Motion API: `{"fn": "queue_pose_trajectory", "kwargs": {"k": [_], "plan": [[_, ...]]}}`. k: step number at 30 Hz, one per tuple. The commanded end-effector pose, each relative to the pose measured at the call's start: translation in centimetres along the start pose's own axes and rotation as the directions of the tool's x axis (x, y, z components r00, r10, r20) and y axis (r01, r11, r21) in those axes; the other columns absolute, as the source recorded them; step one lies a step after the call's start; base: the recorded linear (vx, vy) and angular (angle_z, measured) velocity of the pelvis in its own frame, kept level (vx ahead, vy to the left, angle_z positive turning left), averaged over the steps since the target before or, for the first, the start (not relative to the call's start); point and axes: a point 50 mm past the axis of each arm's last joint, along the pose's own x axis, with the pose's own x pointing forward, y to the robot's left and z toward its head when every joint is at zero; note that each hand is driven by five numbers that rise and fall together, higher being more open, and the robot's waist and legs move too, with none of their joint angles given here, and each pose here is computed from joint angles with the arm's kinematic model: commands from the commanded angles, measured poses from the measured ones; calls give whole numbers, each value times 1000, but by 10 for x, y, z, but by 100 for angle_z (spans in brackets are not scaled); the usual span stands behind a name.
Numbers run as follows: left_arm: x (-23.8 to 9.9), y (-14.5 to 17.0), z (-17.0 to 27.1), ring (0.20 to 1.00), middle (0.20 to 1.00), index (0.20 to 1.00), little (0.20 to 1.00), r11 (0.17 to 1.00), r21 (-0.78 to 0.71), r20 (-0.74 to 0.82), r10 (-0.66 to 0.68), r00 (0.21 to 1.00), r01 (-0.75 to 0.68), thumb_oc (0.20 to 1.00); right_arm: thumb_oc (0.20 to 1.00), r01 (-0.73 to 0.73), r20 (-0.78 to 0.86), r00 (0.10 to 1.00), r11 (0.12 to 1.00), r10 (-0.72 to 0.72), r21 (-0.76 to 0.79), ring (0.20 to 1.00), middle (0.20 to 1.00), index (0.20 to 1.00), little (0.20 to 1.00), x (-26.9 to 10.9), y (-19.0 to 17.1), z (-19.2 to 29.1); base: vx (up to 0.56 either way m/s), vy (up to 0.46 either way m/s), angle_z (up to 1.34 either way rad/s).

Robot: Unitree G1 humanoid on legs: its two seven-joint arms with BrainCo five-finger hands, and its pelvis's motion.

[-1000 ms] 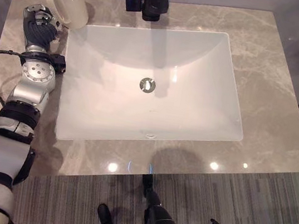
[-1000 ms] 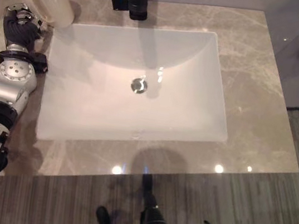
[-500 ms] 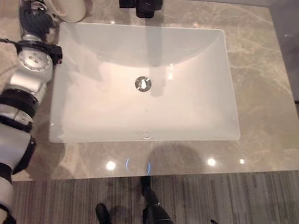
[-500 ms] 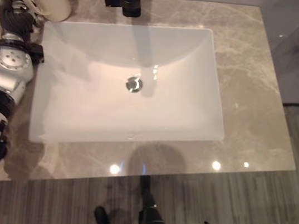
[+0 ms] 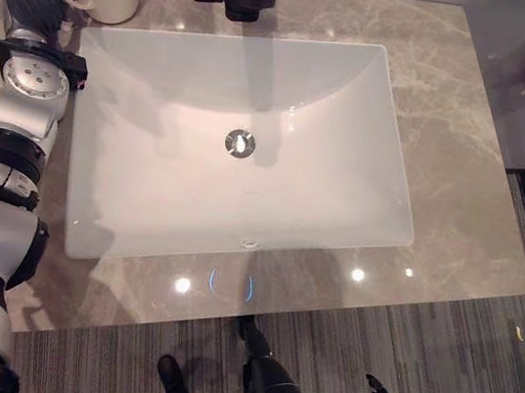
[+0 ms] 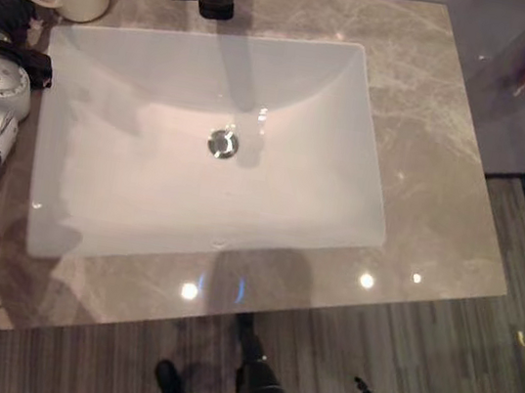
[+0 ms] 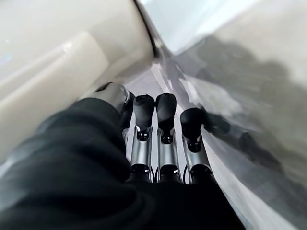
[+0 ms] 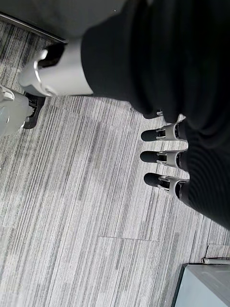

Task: Put brush and paste in cup on sink, flatten towel.

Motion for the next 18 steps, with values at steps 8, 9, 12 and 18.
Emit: {"fn": "queue_pose_trajectory", "kwargs": {"k": [8,9,12,18], "plan": [[1,-21,36,200,200,200,200,973,-228,98,-20,995,42,200,1000,53,1,999,999,-53,2,1000,1000,1000,1000,0,-18,-2,1,1,0],[1,-21,36,200,200,200,200,973,-228,98,-20,995,42,200,1000,53,1,999,999,-53,2,1000,1000,1000,1000,0,-18,-2,0,0,0],[0,-23,33,200,200,200,200,967,-252,84,-23,996,44,200,1000,57,-13,998,998,-57,11,1000,1000,1000,1000,-1,-18,-6,0,0,0],[-4,-32,36,200,200,200,200,970,-227,116,-59,992,84,200,1000,54,-44,998,998,-55,-12,1000,1000,1000,1000,-3,-18,-14,0,0,0]]}}
